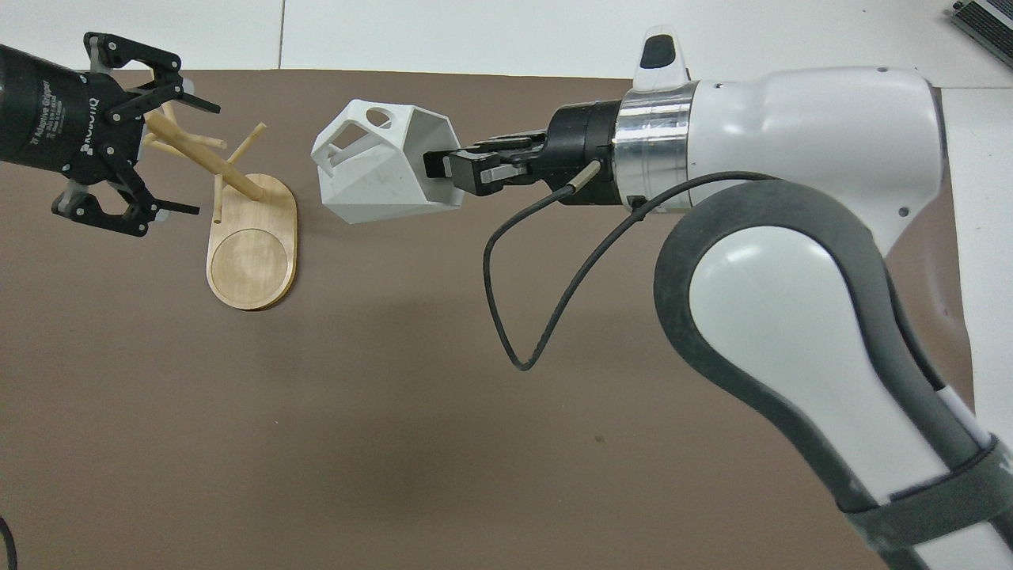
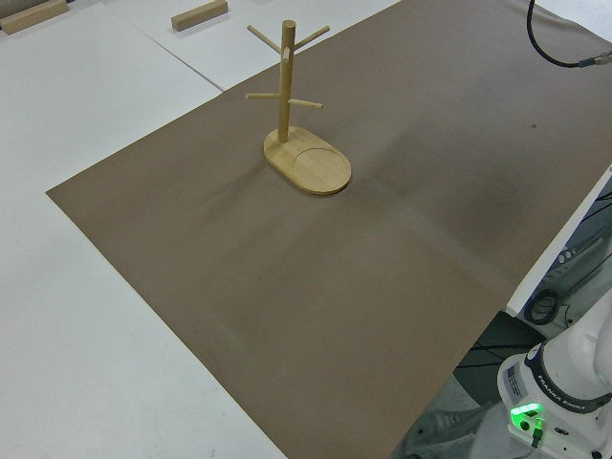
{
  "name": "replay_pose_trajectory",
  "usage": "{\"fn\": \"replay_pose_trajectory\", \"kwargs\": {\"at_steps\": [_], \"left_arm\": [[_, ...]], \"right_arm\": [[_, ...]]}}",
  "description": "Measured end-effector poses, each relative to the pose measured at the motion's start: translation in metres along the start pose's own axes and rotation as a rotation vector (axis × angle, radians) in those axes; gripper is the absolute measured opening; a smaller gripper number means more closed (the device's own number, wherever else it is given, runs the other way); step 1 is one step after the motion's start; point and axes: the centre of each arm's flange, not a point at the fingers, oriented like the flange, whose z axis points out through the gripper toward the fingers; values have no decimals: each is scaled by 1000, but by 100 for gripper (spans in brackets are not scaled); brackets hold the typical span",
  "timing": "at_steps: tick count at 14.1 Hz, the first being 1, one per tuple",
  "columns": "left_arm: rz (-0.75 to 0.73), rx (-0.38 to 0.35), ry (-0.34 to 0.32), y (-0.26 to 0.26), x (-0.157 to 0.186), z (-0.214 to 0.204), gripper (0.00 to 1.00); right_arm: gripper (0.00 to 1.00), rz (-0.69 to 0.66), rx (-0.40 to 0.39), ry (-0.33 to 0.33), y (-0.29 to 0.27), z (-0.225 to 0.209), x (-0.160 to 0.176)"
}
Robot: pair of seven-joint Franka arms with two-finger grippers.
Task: Hang cup on rack
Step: 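Carry the cup with the right gripper while the left gripper approaches it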
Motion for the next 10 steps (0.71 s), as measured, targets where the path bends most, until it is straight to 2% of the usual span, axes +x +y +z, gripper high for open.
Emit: {"fn": "replay_pose_trajectory", "kwargs": {"at_steps": [5, 7, 10], "left_arm": [[-347, 12, -95, 2, -18, 2, 100], [-412, 40, -113, 0, -22, 4, 100], [-423, 80, -130, -6, -39, 8, 100]], "right_arm": [[9, -4, 3, -3, -4, 4, -1], [9, -9, 8, -10, -9, 9, -3], [9, -14, 13, -16, -13, 13, -5]]}}
